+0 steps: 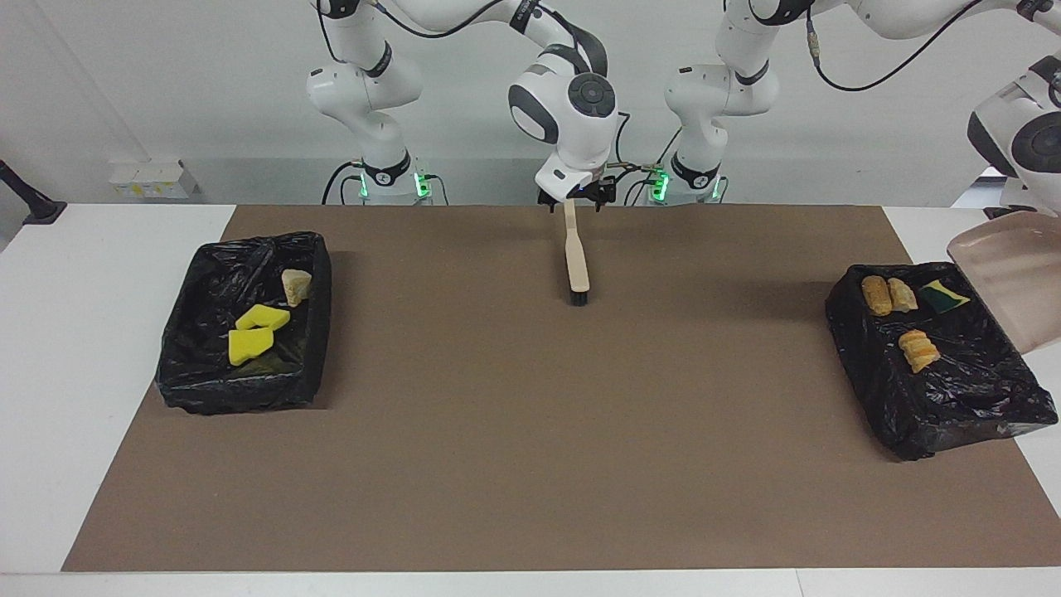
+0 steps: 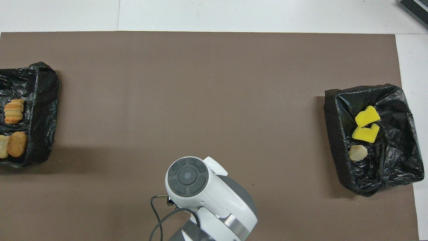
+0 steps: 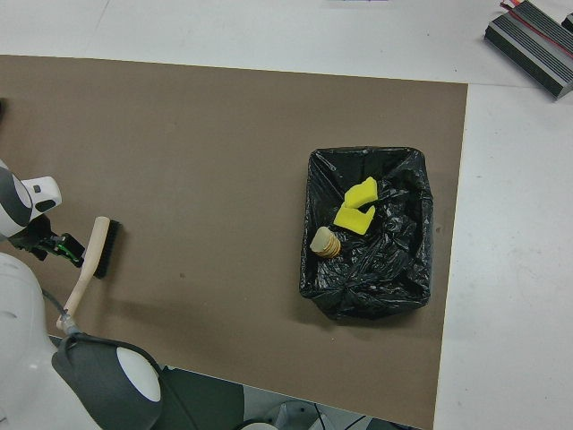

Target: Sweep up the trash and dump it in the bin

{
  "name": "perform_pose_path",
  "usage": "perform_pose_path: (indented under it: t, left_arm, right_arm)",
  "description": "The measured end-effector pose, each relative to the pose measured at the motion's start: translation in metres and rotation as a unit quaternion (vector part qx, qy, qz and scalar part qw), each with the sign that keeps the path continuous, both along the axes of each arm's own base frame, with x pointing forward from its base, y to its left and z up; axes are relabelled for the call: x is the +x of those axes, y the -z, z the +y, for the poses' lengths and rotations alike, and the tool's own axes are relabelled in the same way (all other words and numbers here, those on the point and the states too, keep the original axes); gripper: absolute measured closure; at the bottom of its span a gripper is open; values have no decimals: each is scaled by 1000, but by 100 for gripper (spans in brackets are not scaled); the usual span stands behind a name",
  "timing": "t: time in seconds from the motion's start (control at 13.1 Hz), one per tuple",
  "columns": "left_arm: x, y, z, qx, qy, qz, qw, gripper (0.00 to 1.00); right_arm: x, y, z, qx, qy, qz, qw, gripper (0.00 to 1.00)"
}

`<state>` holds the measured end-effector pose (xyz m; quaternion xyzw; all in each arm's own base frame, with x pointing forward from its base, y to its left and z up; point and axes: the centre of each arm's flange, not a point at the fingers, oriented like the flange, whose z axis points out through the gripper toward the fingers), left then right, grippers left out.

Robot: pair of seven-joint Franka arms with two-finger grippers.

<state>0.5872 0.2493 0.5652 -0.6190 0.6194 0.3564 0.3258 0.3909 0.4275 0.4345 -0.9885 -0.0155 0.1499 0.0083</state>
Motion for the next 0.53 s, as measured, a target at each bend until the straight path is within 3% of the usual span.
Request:
perform_pose_path:
  t: [0.23,0.38,0.53]
  left_arm:
    - [9,5,-50,-25,1,18,1000,68]
    - [14,18,-98,-81,-9,19,996,68]
    - [14,30,-136,-140,-42,4,989,68]
  right_arm:
    - [63,-48,-76,15,-42,-4,999,0]
    - [91,-67,-116,4,-67,-23,997,0]
    - [113,-88,-149,4,-81,-40,996,0]
